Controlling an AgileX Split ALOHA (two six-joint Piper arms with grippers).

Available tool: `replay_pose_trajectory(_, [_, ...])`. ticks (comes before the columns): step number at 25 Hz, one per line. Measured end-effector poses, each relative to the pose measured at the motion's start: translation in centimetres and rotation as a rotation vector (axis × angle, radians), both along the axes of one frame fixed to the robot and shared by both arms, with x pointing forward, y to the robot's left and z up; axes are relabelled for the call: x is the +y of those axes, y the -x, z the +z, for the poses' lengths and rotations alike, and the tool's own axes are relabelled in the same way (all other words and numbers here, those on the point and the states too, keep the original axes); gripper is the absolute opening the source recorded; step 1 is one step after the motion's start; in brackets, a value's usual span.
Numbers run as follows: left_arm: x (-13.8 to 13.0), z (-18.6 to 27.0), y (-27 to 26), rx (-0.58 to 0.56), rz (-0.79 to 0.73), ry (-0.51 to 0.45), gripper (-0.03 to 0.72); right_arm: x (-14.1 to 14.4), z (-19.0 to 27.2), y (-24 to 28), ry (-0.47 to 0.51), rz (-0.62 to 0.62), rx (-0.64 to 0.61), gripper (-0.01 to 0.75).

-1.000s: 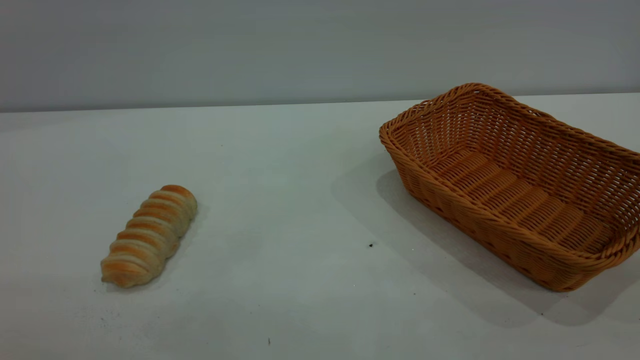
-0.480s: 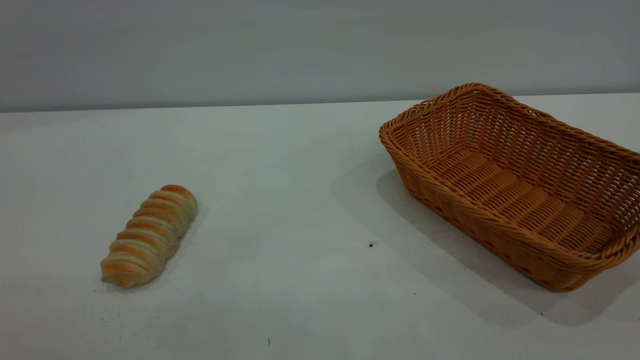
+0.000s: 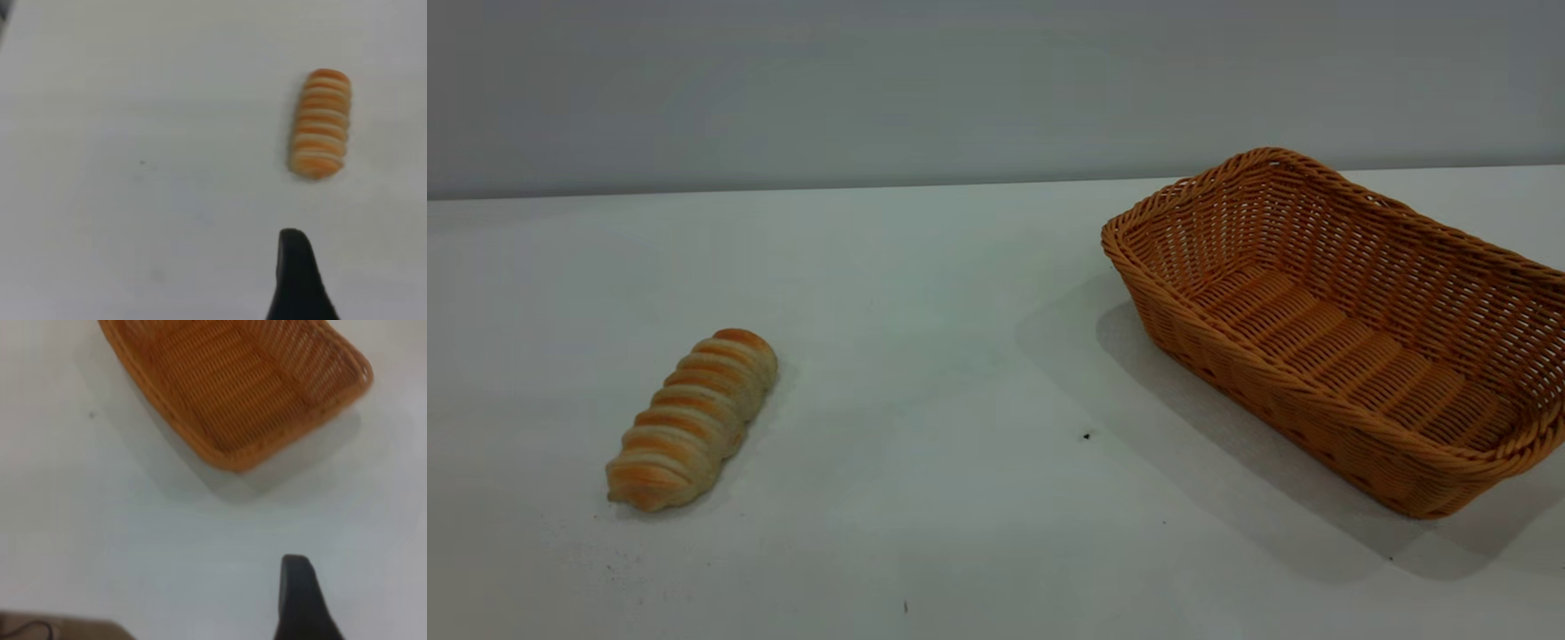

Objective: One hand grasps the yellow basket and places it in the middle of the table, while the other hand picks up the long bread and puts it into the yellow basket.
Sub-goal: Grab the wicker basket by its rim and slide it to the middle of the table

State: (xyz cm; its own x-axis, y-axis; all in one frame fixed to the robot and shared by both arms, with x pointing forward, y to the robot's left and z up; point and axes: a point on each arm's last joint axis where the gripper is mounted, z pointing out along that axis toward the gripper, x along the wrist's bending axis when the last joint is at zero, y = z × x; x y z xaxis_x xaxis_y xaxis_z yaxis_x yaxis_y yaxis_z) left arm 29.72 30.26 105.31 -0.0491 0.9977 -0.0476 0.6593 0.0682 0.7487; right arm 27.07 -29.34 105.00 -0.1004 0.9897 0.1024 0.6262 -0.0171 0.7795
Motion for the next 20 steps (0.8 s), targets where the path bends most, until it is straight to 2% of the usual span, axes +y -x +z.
replay_pose_trajectory(7, [-0.9,-1.5,-6.5,0.106,-0.009,0.054,0.516,1.7,0.0,-7.6,-0.024,0.002,0.009,0.5])
replay_pose_trajectory(10, [-1.2,-1.5,-8.0,0.143,-0.006,0.079,0.516,2.5,-0.9,-11.1,-0.018,-0.001,0.09,0.524])
replay_pose_trajectory(14, [-1.3,-0.5,-8.9,0.131,-0.006,0.088,0.516,3.3,-1.5,-15.2,-0.023,-0.019,0.176,0.562])
replay_pose_trajectory(20, [-1.4,-0.2,-9.0,0.12,-0.006,0.093,0.516,4.4,-3.6,-20.6,-0.084,-0.125,0.328,0.566])
